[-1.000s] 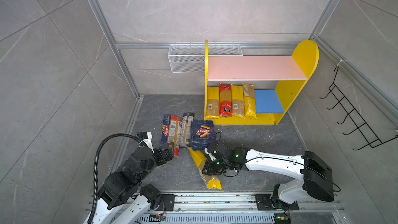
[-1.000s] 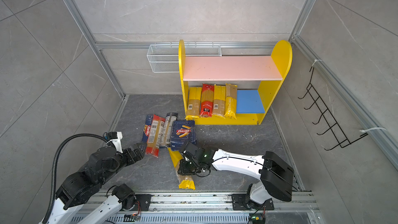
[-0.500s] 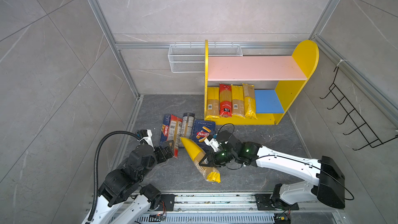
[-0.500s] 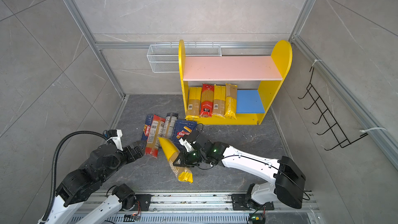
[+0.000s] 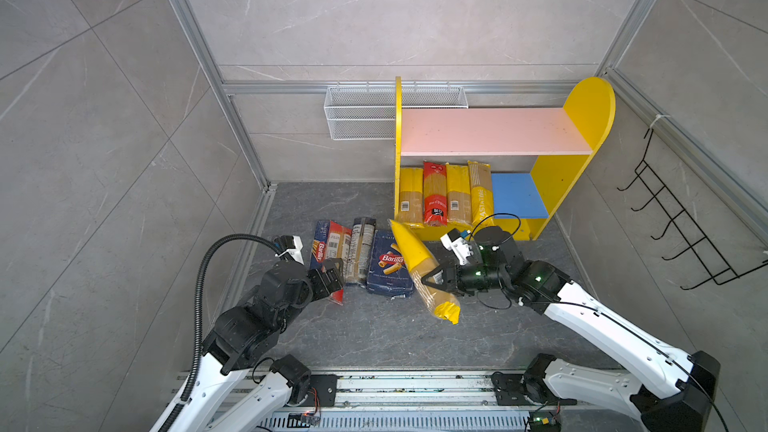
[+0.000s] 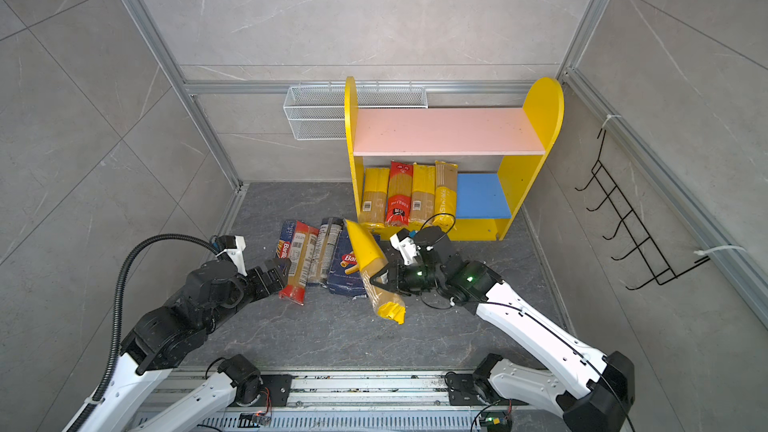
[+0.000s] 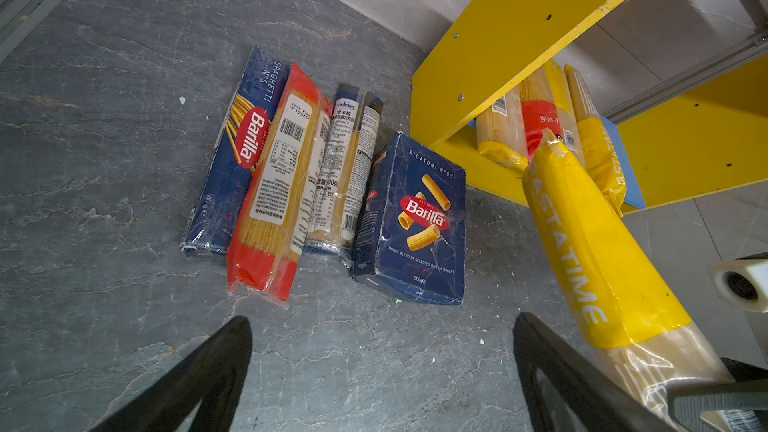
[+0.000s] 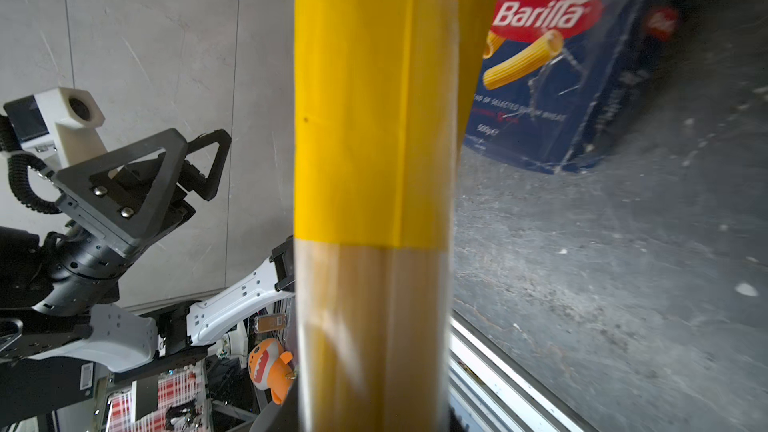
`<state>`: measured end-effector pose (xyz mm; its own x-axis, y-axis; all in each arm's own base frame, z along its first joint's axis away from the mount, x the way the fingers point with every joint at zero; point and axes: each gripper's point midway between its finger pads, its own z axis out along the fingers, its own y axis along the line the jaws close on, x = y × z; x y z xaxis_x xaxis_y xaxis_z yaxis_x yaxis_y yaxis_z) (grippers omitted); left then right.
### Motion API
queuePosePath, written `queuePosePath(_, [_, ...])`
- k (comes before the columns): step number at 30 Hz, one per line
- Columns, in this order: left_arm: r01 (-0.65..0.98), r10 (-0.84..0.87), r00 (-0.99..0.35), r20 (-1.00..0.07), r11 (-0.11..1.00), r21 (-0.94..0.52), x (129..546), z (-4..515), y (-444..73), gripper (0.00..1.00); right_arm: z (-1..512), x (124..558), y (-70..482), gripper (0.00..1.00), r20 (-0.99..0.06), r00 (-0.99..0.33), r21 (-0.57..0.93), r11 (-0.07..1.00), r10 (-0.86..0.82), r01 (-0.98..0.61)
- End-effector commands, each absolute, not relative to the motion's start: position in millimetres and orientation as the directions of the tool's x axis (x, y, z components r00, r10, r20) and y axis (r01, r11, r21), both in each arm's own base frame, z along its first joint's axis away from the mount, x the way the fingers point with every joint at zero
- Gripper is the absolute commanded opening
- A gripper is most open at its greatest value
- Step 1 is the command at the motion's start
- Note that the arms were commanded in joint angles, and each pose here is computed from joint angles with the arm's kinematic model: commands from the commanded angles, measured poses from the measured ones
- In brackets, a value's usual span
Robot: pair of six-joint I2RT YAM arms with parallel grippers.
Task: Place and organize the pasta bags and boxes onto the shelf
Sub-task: 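Carry the bag to the shelf while the left gripper rises over the pasta pile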
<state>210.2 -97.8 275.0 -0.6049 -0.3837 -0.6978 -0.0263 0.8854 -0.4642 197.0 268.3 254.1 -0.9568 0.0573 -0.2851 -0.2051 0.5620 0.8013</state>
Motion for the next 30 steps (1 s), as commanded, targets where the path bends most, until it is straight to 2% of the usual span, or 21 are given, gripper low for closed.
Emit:
queuePosePath(1, [0.025,-0.386,-0.568,-0.727,0.875,-0.483,224.3,298.8,-109.3,1.0,303.6,207.7,256.9,0.21,-0.421,-0.905,0.805,0.483,0.058,-0.344])
queuePosePath(15, [0.071,-0.311,-0.565,-0.764,0.904,-0.421,248.6,314.4,-126.8,1.0,322.7,281.9,176.8,0.21,-0.455,-0.85,0.812,0.515,0.266,-0.274])
queuePosePath(25, [0.126,-0.273,-0.56,-0.782,0.905,-0.406,262.4,326.2,-142.8,1.0,314.7,349.2,104.9,0.21,-0.497,-0.767,0.789,0.578,0.405,-0.205])
queuePosePath(30, [0.138,-0.252,-0.568,-0.783,0.909,-0.393,271.9,324.1,-151.5,1.0,312.6,376.1,61.6,0.21,-0.494,-0.72,0.806,0.567,0.488,-0.169])
